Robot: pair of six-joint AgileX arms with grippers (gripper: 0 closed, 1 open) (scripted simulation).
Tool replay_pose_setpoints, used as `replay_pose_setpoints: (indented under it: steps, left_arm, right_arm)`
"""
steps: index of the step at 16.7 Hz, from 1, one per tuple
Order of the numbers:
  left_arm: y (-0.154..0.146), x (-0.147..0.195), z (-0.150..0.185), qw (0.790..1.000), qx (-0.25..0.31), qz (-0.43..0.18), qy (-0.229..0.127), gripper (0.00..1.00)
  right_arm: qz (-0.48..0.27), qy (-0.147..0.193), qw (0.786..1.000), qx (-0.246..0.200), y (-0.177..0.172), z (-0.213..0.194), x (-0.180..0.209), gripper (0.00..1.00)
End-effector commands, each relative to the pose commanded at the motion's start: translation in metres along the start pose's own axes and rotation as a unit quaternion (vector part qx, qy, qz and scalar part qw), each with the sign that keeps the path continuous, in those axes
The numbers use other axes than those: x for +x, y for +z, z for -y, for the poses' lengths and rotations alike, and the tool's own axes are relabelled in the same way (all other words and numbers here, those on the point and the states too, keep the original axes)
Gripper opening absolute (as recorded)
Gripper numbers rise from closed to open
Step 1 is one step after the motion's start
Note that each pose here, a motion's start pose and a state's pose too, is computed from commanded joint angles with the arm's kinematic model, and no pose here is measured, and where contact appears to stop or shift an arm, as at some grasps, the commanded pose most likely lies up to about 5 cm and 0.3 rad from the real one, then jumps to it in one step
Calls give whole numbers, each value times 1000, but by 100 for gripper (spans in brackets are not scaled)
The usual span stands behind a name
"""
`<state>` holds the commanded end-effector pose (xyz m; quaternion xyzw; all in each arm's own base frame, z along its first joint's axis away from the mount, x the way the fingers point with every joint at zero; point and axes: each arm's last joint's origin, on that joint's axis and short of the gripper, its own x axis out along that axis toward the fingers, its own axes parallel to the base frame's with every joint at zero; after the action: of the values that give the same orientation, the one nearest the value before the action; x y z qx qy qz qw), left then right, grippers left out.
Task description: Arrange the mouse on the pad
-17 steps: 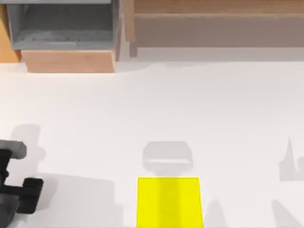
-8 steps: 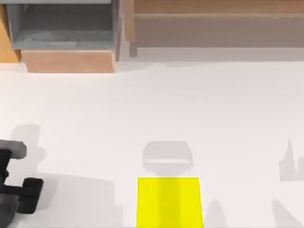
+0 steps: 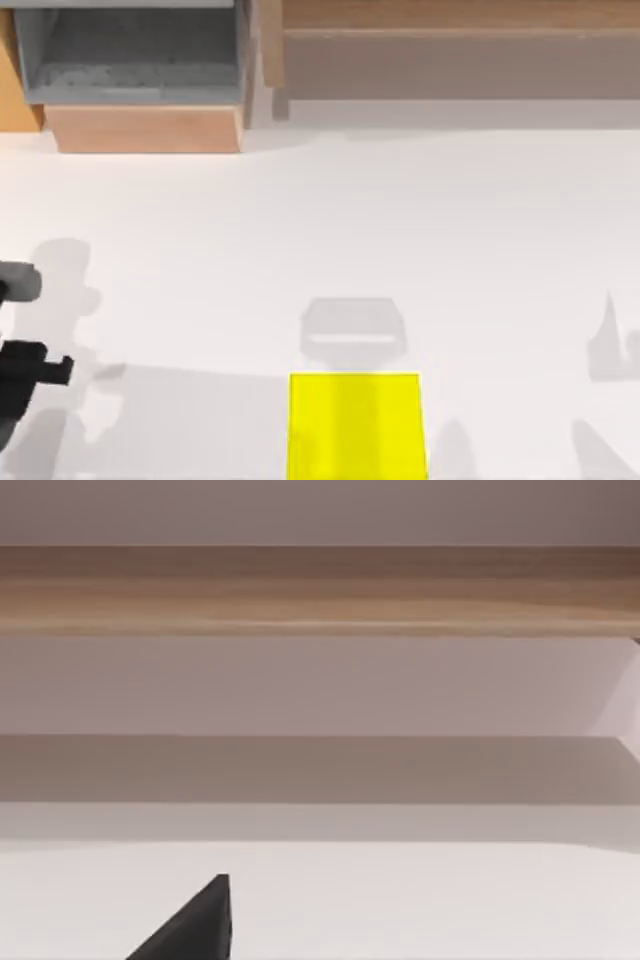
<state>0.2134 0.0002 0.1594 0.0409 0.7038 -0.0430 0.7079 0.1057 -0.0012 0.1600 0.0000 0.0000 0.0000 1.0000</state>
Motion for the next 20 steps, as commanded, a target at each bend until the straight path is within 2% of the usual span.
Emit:
replay_pose_setpoints:
  steps: [5,11,13,15,17,19,20]
  left_arm:
    - [-5,-50,1,1000,0,6,1,0]
    - [-6,-53,1,1000,0,7,1,0]
    - [-2,-53,4,1000,25,3,1,0]
    - [6,-54,12,997,82,-3,0,0]
    - [18,-54,26,986,169,-11,-2,0]
    - [32,-54,44,959,281,-22,-6,0]
    - [38,-53,56,938,345,-27,-8,0]
  right_arm:
    - [0,0,1000,0,0,0,0,100]
    - [0,0,1000,0,0,0,0,100]
    - [0,0,1000,0,0,0,0,100]
    - [0,0,1000,0,0,0,0,100]
    - [0,0,1000,0,0,0,0,100]
    - [0,0,1000,0,0,0,0,100]
    - [0,0,1000,0,0,0,0,100]
